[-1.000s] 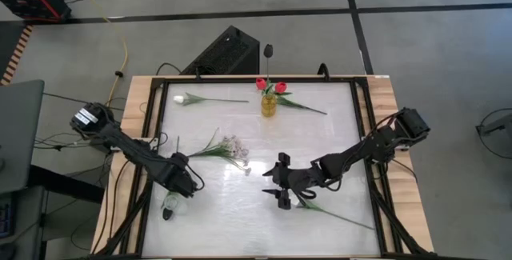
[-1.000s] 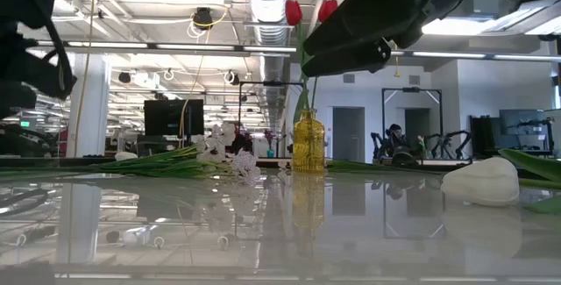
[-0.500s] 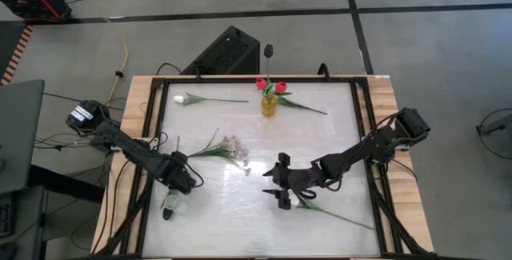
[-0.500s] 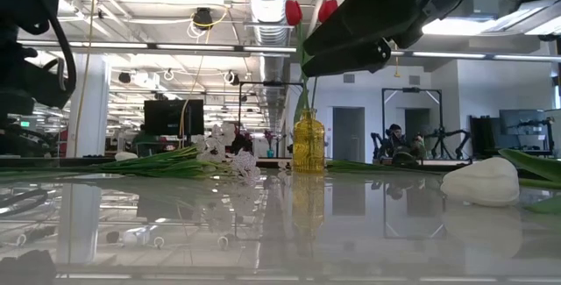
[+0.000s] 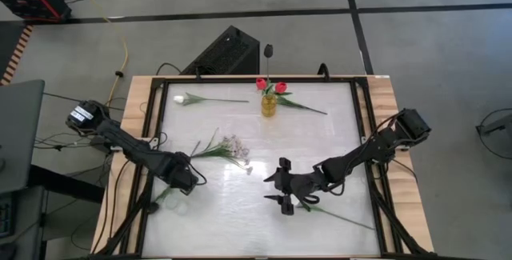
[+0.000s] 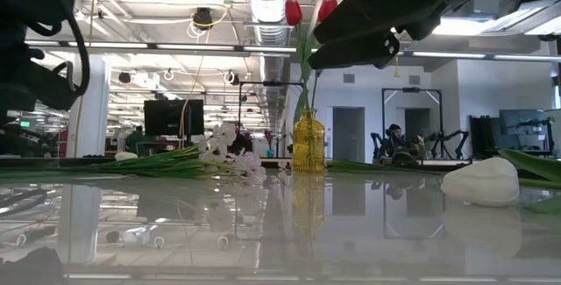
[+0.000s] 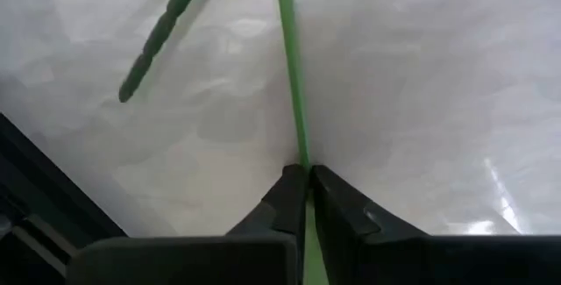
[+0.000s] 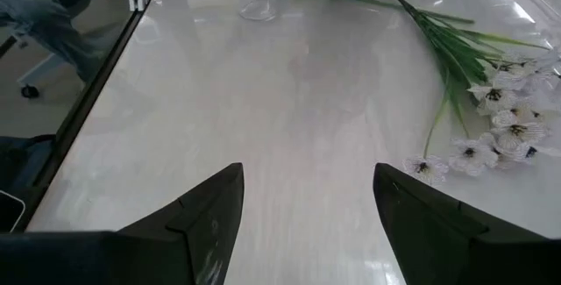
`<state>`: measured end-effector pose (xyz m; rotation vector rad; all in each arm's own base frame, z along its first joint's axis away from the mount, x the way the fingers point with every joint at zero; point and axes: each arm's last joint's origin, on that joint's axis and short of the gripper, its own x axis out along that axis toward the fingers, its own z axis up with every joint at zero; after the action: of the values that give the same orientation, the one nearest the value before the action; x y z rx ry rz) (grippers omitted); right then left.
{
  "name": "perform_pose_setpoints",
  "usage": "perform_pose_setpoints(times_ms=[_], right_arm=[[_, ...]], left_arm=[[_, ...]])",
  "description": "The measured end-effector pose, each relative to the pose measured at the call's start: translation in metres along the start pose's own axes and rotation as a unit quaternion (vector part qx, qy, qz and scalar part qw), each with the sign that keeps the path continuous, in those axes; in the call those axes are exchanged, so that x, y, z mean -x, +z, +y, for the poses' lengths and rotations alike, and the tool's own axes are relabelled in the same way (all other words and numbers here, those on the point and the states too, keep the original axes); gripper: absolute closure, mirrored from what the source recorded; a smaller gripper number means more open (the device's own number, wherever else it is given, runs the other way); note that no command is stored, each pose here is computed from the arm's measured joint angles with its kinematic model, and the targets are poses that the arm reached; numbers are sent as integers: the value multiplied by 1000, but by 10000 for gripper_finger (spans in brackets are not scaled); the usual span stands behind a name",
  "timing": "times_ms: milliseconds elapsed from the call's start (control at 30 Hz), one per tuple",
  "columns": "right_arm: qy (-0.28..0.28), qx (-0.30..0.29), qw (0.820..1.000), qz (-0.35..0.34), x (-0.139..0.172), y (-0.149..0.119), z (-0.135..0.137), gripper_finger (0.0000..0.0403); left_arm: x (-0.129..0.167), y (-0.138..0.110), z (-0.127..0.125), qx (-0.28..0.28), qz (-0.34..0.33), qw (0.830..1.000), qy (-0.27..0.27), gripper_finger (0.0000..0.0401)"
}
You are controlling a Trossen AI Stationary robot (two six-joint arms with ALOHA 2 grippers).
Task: Sort flowers into vase by color
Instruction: Put the black tulip into the yellow vase
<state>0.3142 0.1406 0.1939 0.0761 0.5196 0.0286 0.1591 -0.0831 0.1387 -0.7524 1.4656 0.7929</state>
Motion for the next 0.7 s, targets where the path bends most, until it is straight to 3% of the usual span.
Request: perform_pose_setpoints(times_ms=[367, 700], right_arm=[[2, -4, 1000, -8, 0, 2, 1, 121], [4, -7, 1000, -14, 0, 3, 1, 121]], left_arm=[[54, 31, -36, -104, -119, 985, -74, 401], [95, 52, -47, -152, -152, 971, -101, 401]])
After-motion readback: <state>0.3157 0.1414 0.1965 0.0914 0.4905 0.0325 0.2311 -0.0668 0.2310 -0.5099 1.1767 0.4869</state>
